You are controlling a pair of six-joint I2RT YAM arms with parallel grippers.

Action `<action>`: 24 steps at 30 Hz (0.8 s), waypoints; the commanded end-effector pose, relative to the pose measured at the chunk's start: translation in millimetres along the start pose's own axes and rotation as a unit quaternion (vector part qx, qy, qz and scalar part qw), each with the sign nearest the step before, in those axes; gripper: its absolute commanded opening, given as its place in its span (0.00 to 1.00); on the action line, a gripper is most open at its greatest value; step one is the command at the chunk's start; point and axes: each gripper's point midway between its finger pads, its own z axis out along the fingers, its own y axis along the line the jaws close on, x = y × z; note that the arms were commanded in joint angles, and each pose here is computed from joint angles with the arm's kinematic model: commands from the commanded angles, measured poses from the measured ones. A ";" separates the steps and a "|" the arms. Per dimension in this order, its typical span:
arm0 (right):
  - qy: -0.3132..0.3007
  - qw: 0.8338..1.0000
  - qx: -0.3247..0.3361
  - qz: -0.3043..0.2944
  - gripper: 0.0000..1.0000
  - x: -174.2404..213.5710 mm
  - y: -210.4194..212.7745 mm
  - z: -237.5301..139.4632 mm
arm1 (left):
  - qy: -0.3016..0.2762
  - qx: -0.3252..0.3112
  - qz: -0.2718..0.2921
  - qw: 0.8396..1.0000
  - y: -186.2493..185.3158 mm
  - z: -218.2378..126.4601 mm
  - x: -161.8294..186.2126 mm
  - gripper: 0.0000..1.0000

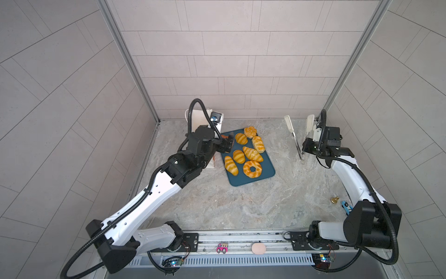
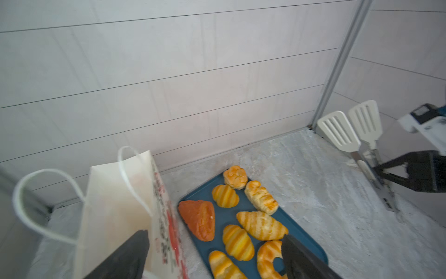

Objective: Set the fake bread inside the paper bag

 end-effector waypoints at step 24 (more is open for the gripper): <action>0.068 0.922 -0.379 0.039 0.00 -22.4 184.1 4.8 | -0.010 0.426 -0.199 0.882 -105.7 133.9 -41.7 0.82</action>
